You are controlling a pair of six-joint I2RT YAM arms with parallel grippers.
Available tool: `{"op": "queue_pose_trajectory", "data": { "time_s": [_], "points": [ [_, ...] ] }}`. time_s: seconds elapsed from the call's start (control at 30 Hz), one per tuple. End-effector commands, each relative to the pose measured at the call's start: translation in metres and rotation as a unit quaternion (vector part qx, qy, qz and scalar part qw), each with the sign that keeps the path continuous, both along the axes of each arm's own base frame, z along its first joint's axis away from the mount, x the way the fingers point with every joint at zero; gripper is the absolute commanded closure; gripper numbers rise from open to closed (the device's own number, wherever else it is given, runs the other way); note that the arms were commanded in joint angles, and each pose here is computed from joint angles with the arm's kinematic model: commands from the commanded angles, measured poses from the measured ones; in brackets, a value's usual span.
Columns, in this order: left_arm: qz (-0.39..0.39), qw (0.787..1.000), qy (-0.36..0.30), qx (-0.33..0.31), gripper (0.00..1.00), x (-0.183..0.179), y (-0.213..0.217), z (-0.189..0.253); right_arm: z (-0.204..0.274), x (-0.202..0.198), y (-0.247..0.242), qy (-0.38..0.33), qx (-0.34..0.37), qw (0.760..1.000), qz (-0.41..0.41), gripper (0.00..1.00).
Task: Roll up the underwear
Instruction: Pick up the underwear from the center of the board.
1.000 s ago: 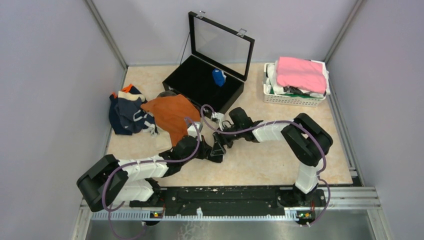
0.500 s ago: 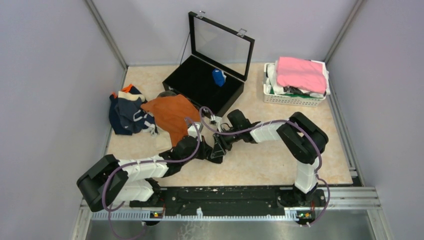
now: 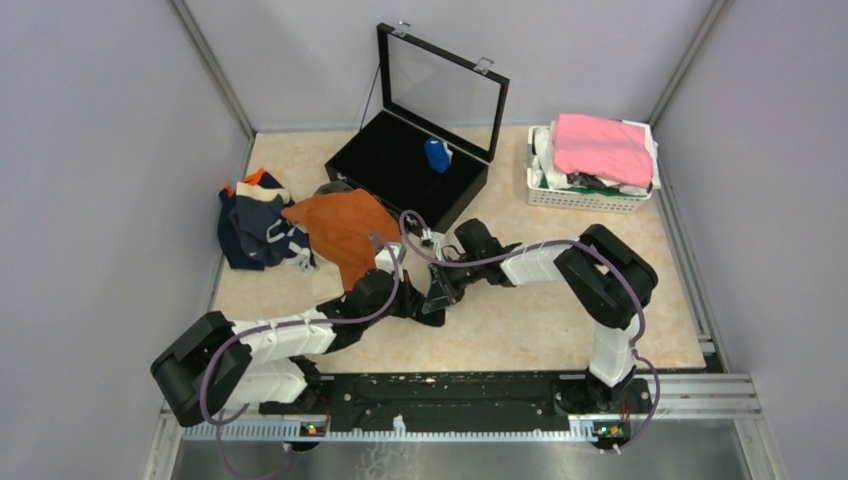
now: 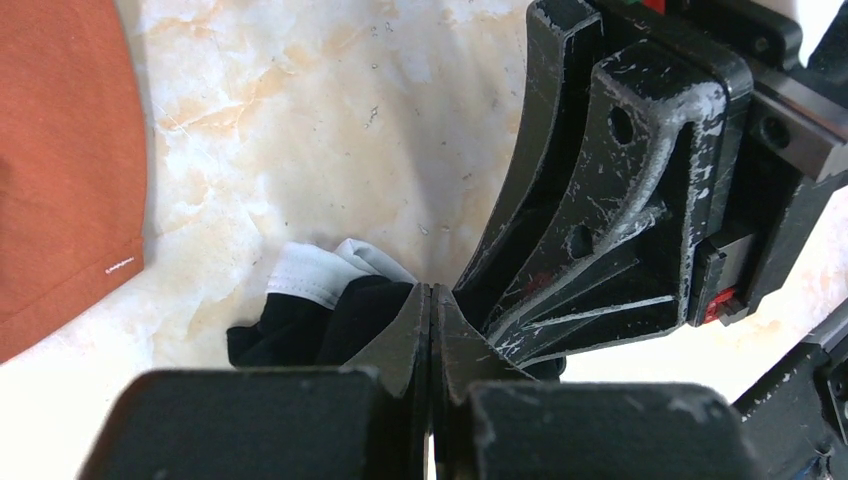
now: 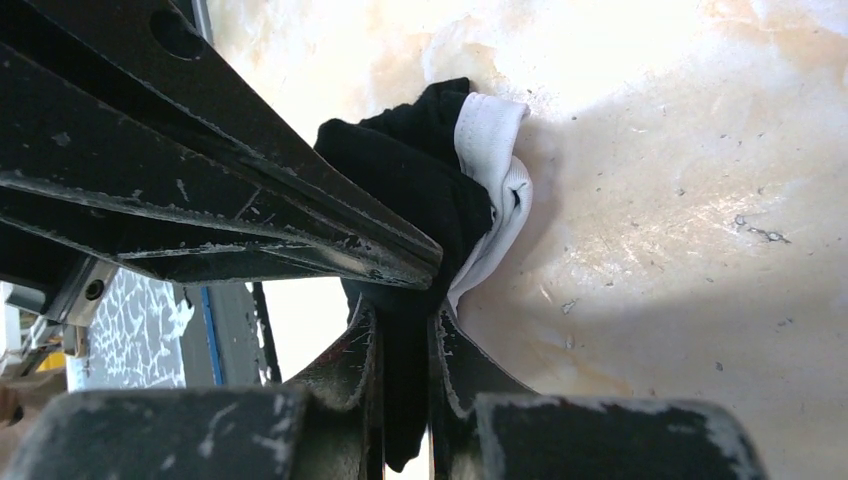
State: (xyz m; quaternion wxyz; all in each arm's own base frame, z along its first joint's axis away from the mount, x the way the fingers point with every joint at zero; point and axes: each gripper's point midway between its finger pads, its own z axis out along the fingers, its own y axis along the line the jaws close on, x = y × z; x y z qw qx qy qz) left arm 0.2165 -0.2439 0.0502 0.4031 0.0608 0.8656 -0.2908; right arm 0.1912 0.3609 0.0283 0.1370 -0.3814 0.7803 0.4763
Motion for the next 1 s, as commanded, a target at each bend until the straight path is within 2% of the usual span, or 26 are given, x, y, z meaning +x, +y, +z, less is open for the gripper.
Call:
{"op": "queue_pose_trajectory", "data": {
  "time_s": [0.0, 0.23, 0.27, 0.33, 0.4, 0.53, 0.63, 0.83, 0.97],
  "points": [
    [0.001, 0.999, 0.015, 0.041, 1.0, -0.004, 0.013, -0.003, -0.029, -0.002, -0.023, -0.021, -0.073, 0.997, -0.035, 1.0],
    [0.038, 0.998, -0.049, -0.001, 0.98, 0.018, 0.009, 0.085, -0.011, 0.005, -0.025, -0.055, -0.055, 0.995, -0.064, 1.0],
    [0.048, 0.998, -0.05, 0.005, 0.94, 0.019, 0.015, 0.092, -0.007, 0.005, -0.025, -0.059, -0.05, 0.995, -0.069, 1.0],
    [0.07, 0.996, -0.06, 0.007, 0.73, 0.022, 0.024, 0.107, 0.003, 0.006, -0.023, -0.067, -0.034, 0.994, -0.075, 1.0],
    [0.099, 0.993, -0.067, 0.011, 0.59, 0.023, 0.036, 0.114, 0.017, 0.008, -0.021, -0.079, -0.013, 0.993, -0.084, 1.0],
    [0.152, 0.986, -0.064, 0.027, 0.4, 0.022, 0.062, 0.107, 0.054, 0.021, -0.026, -0.132, 0.021, 0.983, -0.128, 1.0],
    [0.173, 0.983, -0.044, 0.037, 0.35, 0.017, 0.072, 0.091, 0.082, 0.038, -0.039, -0.178, 0.034, 0.967, -0.181, 1.0],
    [0.208, 0.976, 0.004, 0.064, 0.27, 0.007, 0.087, 0.052, 0.144, 0.09, -0.079, -0.26, 0.053, 0.913, -0.31, 1.0],
    [0.218, 0.973, 0.022, 0.078, 0.22, 0.004, 0.092, 0.037, 0.175, 0.126, -0.091, -0.323, 0.051, 0.879, -0.348, 1.0]
  ]
}}
